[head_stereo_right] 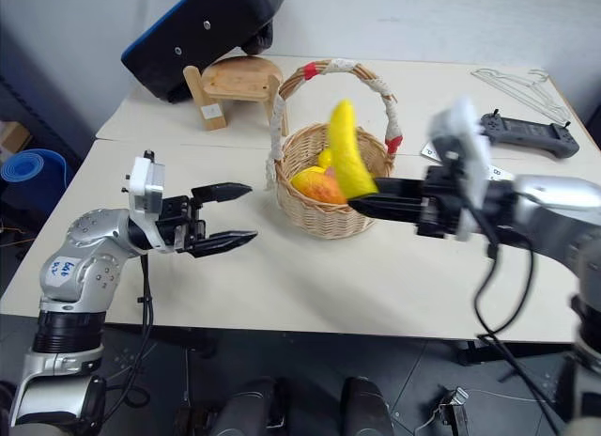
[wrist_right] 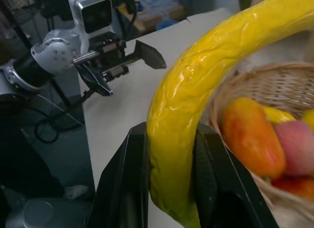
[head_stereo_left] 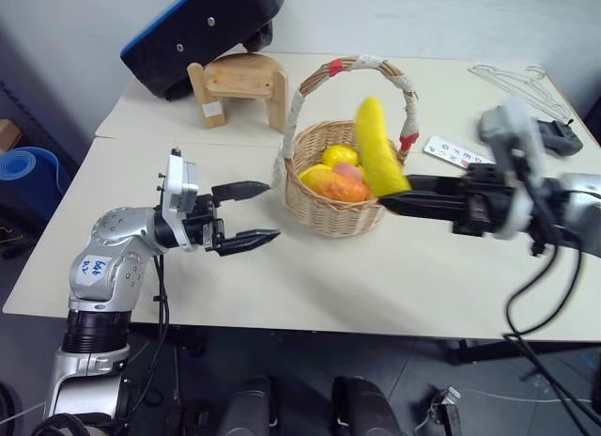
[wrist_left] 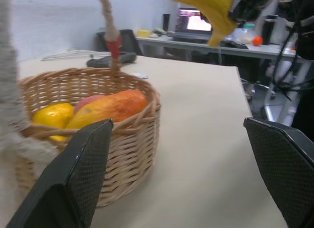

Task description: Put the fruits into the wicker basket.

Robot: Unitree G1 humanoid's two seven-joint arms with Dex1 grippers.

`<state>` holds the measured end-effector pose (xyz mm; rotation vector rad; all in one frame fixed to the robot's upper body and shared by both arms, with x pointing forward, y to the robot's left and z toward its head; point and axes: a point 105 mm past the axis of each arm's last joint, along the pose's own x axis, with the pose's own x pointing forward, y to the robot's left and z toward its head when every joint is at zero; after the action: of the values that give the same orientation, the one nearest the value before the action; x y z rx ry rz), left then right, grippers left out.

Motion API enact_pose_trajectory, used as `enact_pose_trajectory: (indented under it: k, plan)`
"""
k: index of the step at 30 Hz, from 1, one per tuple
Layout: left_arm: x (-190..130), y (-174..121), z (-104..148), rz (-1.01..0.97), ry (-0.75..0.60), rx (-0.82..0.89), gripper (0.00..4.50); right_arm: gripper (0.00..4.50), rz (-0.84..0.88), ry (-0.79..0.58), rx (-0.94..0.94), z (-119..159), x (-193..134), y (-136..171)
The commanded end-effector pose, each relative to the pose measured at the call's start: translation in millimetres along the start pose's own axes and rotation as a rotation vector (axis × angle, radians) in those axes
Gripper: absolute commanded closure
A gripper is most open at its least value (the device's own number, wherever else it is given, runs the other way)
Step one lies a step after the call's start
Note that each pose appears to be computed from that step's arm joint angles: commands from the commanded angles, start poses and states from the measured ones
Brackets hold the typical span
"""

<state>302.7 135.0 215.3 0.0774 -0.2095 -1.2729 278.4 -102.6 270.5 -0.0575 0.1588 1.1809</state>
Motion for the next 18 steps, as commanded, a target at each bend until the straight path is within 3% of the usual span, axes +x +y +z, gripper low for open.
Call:
enact_pose_trajectory:
  k: [1,6,7,11,15,16,18]
  plan:
    - [-3,1,10,0.044,-0.044,0.027,0.00,3.75,-0.131,0.004,0.043,6,20,-28]
    - [-5,-1,10,0.062,-0.047,0.032,0.00,3.75,-0.234,0.020,-0.006,8,45,-56]
    - [-4,-1,10,0.062,-0.048,0.033,0.00,3.02,-0.222,0.018,-0.011,8,47,-56]
    - [-4,-2,12,0.065,-0.052,0.042,0.00,1.70,-0.213,-0.014,-0.092,13,42,-57]
    - [-4,0,16,0.075,-0.060,0.054,0.00,0.28,-0.197,-0.044,-0.136,11,6,-56]
    - [-5,1,17,0.082,-0.063,0.058,0.00,0.07,-0.190,-0.050,-0.155,7,-7,-56]
    - [-7,4,20,0.102,-0.070,0.066,0.00,0.07,-0.190,-0.080,-0.189,-3,-38,-59]
